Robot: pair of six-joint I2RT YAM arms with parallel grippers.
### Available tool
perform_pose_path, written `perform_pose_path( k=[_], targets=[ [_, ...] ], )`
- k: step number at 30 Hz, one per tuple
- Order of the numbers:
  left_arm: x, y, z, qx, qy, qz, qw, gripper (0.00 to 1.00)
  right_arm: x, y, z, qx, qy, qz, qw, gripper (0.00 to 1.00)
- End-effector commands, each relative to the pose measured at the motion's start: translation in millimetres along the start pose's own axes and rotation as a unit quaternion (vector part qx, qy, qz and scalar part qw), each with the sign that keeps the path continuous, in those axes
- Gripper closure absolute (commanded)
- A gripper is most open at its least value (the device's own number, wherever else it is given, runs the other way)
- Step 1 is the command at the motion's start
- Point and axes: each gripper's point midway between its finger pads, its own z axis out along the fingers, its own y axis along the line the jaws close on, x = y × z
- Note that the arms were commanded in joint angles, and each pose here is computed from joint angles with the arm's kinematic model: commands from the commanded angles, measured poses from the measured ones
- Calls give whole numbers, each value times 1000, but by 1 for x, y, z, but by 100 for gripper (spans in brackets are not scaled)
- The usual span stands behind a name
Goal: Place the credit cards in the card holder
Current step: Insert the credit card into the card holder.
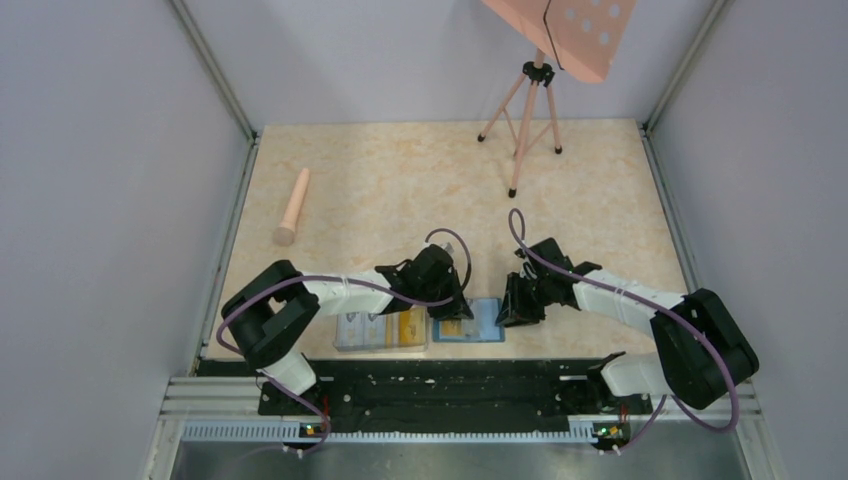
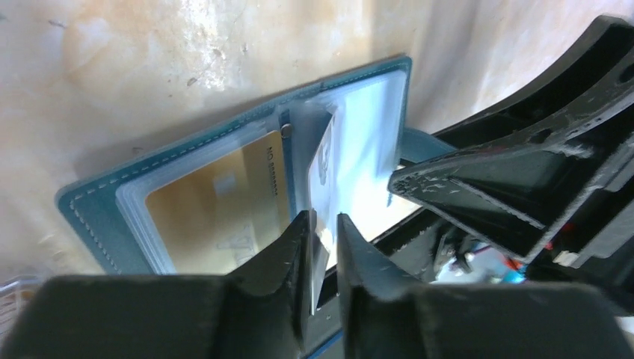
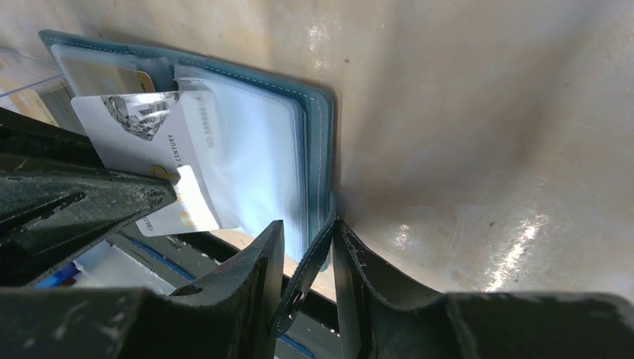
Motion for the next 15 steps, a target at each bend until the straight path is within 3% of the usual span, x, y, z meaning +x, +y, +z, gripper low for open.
perform_pose_path(
  k=[1, 5, 15],
  targets=[
    [-2, 13, -4, -63, -11, 26, 998, 71, 3, -10, 6, 12, 1, 3, 1000, 69],
    [-4, 14, -8, -80, -13, 33, 996, 59, 5, -11, 6, 13, 3, 4, 1000, 69],
    [1, 28, -3, -126, 8, 44, 991, 50, 6, -11, 7, 10, 6, 4, 1000, 69]
  ],
)
